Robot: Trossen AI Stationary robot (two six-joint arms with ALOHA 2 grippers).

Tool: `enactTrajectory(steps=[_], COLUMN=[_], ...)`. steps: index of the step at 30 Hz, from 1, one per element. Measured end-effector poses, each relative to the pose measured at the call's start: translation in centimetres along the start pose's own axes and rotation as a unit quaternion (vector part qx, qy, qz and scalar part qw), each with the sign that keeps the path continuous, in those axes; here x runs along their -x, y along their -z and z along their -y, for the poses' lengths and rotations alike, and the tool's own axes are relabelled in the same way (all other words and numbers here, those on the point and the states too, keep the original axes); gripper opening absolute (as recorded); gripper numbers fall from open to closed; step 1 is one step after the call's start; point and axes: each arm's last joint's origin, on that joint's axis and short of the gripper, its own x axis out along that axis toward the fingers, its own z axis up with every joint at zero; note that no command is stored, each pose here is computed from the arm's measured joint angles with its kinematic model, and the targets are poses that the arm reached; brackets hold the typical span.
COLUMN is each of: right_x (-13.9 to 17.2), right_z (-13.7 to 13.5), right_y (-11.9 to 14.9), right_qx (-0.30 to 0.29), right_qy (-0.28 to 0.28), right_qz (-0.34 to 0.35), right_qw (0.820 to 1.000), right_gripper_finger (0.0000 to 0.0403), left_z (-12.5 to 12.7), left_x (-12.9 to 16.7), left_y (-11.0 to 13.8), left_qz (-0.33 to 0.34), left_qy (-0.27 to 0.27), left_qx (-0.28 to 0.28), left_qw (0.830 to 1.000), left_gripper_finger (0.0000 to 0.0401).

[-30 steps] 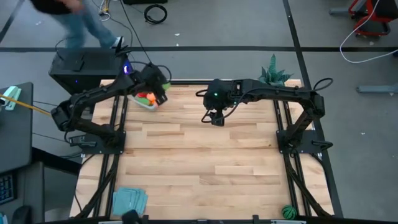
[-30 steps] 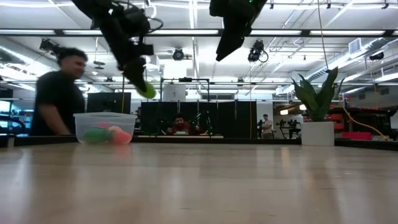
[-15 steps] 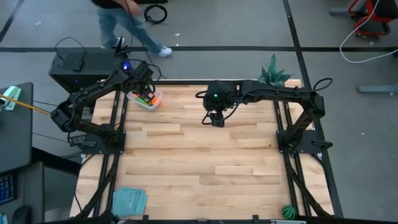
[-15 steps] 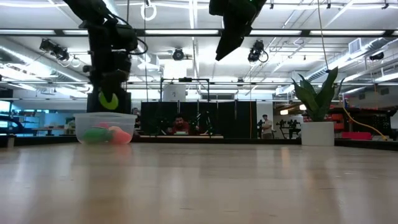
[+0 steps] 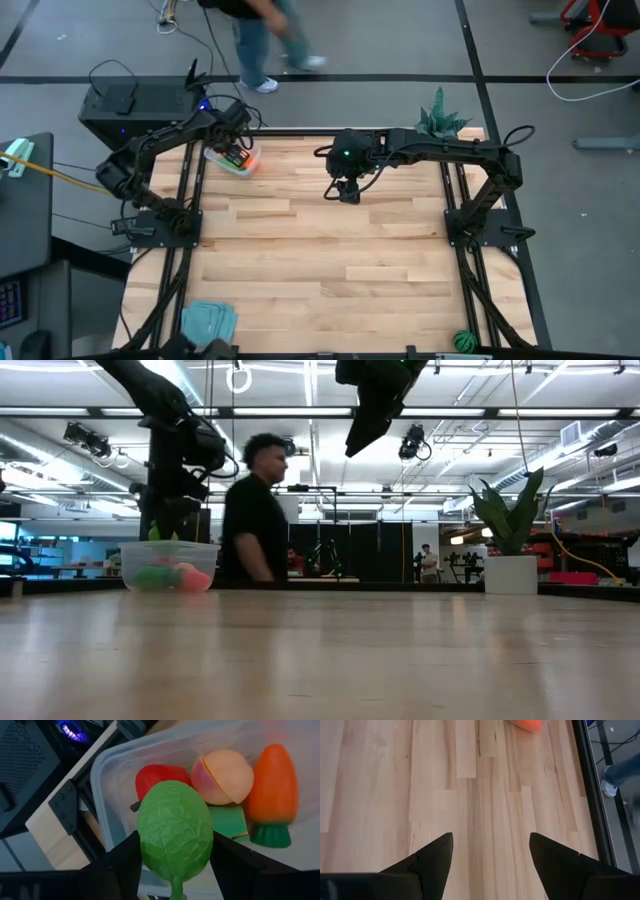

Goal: Pick and placing Produce into tupperware
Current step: Put the green melon into the transparent bin, then put the green watermelon into the transparent bin

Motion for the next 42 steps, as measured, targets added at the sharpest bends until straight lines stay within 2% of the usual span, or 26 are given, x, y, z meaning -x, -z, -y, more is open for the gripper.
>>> enactTrajectory(steps=[15,28,31,35,42], right_x=[0.0,0.4,1.1,1.5,2.4], right_z=[0.0,0.0,-0.3,-1.2,-4.1], right_y=[0.0,0.4,1.0,2.1,3.9], right_qx=[0.001,-0.017,-0.031,-0.076,-0.163], right_qy=[0.000,-0.002,-0.007,-0.014,-0.007], right_qz=[0.001,-0.015,-0.041,-0.097,-0.213], right_qw=[1.000,1.000,0.999,0.992,0.963], right_gripper_finger=[0.0268,0.0265,0.0264,0.0264,0.0263], left_z=[0.3,0.1,-0.2,-0.8,-0.8], left_x=[-0.7,-0.2,0.7,2.7,7.3], left_y=[-0.5,-0.1,0.1,0.8,2.4], left_qz=[0.001,0.000,0.018,0.057,0.167], left_qy=[-0.001,0.000,-0.001,0.000,0.015], left_qx=[-0.009,-0.022,-0.022,0.009,0.017], left_qw=[1.000,1.000,1.000,0.998,0.986], left_gripper_finger=[0.0269,0.0235,0.0229,0.0227,0.0228])
